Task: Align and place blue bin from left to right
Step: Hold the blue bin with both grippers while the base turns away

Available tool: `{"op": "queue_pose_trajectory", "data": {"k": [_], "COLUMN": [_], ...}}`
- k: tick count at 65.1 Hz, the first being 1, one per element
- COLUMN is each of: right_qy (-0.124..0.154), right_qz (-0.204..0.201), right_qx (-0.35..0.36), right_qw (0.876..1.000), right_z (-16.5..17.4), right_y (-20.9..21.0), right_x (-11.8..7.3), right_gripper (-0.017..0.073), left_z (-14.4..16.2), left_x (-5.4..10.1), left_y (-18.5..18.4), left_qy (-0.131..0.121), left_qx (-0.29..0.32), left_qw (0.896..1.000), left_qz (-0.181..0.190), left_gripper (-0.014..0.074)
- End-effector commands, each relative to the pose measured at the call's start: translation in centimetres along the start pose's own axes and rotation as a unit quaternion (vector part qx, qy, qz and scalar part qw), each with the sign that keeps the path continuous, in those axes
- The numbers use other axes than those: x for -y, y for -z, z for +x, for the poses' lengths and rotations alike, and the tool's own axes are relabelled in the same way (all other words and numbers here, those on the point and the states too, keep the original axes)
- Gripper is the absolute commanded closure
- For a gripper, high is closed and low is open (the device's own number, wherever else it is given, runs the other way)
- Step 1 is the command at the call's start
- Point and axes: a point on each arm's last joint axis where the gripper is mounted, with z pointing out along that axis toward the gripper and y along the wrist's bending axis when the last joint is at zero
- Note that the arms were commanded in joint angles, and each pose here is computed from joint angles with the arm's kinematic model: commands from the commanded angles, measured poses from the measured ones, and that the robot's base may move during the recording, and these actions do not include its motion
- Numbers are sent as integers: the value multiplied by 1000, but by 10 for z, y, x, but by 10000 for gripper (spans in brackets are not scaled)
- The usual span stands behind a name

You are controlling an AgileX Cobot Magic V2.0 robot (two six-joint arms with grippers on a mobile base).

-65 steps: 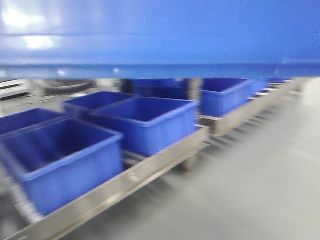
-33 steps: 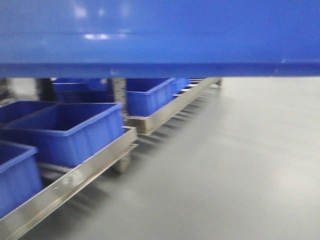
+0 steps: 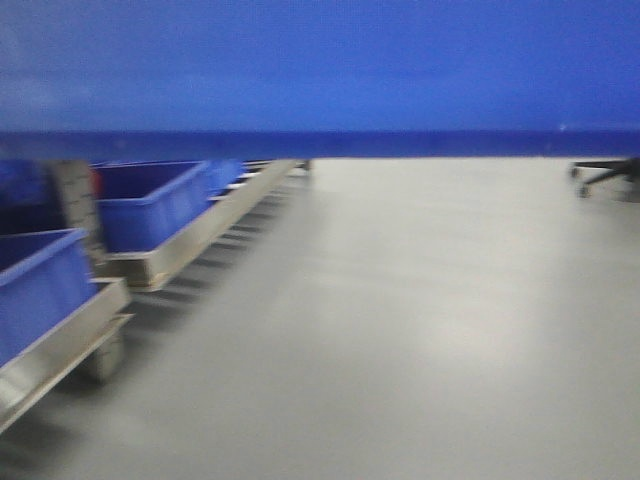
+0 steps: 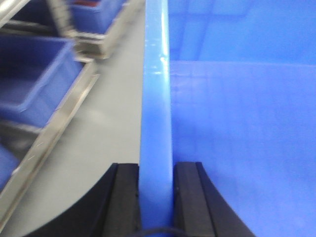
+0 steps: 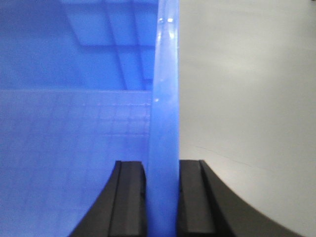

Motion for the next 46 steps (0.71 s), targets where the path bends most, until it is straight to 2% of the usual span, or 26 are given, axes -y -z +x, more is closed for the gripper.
{"op": "queue_pose_trajectory", "data": {"k": [1, 46], "right_qy": [5, 5], "right_qz": [-52, -52], "right_qx": [52, 52], "right_qw": [997, 997], "right_z": [-10, -10], "right_y": [6, 6], "right_x": [-8, -8], "right_gripper": [638, 638], "left_z": [-7, -7], "left_x": [6, 6], "left_y": [5, 5], "left_qy": [3, 3], "left_qx": [38, 38], "left_qw": [998, 998], "left_qz": [41, 41], "left_gripper": [704, 704]}}
